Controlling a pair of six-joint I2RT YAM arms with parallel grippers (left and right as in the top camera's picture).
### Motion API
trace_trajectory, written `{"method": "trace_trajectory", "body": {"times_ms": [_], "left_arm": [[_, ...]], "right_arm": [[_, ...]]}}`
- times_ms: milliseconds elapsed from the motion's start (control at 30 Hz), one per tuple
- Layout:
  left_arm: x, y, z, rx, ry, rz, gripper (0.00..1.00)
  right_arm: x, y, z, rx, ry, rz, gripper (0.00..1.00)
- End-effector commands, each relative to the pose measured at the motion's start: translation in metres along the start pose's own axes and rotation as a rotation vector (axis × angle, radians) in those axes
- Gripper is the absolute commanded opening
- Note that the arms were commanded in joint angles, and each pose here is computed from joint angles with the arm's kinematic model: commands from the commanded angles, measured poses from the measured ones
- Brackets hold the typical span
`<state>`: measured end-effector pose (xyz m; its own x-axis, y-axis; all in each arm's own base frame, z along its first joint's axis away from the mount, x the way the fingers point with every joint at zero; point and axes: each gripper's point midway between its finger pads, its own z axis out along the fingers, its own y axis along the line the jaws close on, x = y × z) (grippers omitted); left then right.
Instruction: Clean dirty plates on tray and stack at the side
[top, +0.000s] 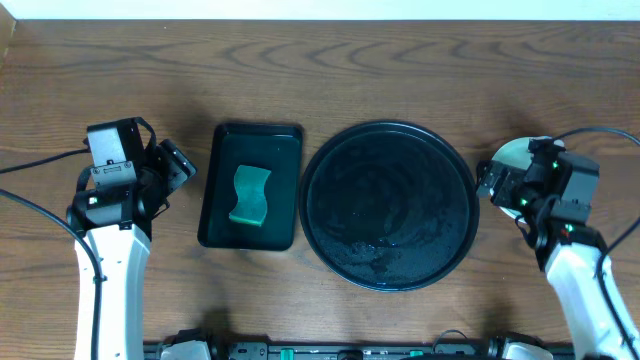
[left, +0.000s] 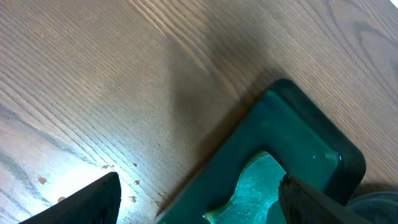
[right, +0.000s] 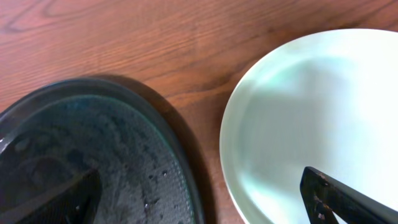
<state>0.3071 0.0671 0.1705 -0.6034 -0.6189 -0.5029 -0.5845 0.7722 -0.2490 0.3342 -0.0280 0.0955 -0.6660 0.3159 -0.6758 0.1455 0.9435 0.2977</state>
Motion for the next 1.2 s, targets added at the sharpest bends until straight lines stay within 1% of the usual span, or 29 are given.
{"method": "trace_trajectory", "body": {"times_ms": [0, 267, 400, 433, 500, 833, 1033, 1167], "left_arm": [[-0.008, -0.001, -0.006, 0.005, -0.024, -0.006, 0.81], [-0.008, -0.001, -0.006, 0.005, -0.024, -0.007, 0.81], [-0.008, -0.001, -0.006, 0.005, -0.024, -0.006, 0.81], [-0.008, -0.001, -0.006, 0.005, -0.024, -0.007, 0.81], [-0.008, -0.002, -0.006, 0.005, -0.024, -0.006, 0.81], [-0.008, -0.001, -0.006, 0.005, -0.024, -0.007, 0.81], [-0.008, -0.001, -0.006, 0.005, -0.024, -0.007, 0.81], [-0.008, -0.001, -0.006, 0.005, -0.024, -0.007, 0.81]], "right_arm": [[0.014, 0.003, -0.014, -0.013, -0.027, -0.023, 0.99], [0.080, -0.004, -0.035, -0.020, -0.074, -0.035, 0.99], [0.121, -0.011, -0.035, -0.014, -0.035, -0.025, 0.99], [0.123, -0.011, -0.036, -0.013, -0.038, -0.026, 0.99], [0.111, -0.008, -0.039, -0.020, -0.094, -0.041, 0.99], [0.099, -0.001, -0.047, -0.040, -0.160, -0.066, 0.99], [0.082, 0.004, -0.057, -0.055, -0.252, -0.091, 0.99], [0.067, 0.004, -0.069, -0.035, -0.342, -0.118, 0.99]]}}
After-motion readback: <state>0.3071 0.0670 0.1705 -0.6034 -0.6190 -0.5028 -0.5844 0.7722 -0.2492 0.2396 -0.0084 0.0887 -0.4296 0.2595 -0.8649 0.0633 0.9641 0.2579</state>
